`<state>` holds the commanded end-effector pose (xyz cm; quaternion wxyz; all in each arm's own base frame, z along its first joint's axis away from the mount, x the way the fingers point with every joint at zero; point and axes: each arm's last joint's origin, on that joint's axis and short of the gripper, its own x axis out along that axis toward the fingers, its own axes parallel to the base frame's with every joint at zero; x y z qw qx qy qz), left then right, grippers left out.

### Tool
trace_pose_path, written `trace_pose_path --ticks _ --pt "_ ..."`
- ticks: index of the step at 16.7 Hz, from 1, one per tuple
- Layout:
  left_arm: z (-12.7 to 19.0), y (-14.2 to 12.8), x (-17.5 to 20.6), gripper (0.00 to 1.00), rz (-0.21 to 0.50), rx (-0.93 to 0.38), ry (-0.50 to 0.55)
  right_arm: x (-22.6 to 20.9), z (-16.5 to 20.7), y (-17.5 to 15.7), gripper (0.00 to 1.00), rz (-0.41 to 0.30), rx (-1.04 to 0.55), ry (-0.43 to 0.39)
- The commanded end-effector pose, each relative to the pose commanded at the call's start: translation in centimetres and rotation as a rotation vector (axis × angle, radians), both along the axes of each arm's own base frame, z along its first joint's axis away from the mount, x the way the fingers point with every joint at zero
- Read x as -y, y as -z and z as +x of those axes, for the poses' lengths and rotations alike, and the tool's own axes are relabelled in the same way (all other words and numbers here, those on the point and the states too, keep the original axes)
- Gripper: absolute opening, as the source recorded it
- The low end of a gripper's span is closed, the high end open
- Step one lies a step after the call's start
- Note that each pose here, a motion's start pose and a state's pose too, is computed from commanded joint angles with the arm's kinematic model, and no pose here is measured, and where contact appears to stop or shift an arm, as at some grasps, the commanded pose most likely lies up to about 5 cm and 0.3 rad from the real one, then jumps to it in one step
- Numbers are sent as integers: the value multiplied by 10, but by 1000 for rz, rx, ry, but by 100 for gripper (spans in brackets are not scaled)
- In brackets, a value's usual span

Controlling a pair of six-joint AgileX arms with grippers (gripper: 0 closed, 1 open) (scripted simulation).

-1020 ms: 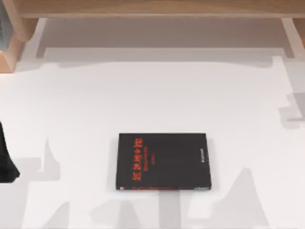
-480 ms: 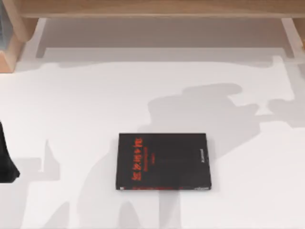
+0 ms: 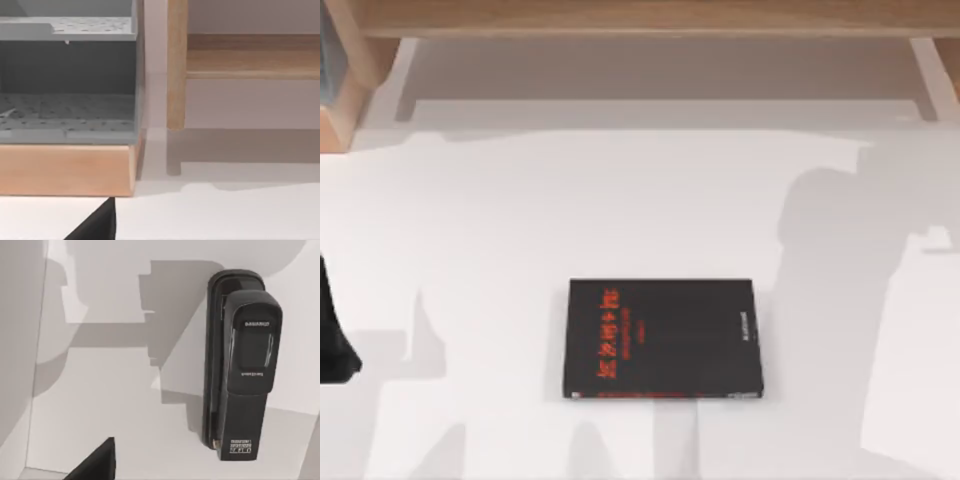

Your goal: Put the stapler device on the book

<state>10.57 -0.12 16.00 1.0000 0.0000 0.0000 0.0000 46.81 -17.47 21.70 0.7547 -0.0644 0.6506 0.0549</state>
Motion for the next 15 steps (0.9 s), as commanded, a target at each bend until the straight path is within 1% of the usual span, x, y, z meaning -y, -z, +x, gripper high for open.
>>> trace_pose_path --ticks 2,5,11,15 --pt "0 0 0 100 0 0 0 6 7 20 100 12 -33 -9" --pt "0 0 0 100 0 0 0 7 12 32 100 20 -50 -17" --pt "0 0 0 100 0 0 0 5 13 33 100 20 -52 -21" --pt "0 0 0 100 0 0 0 3 1 5 100 19 -56 -20"
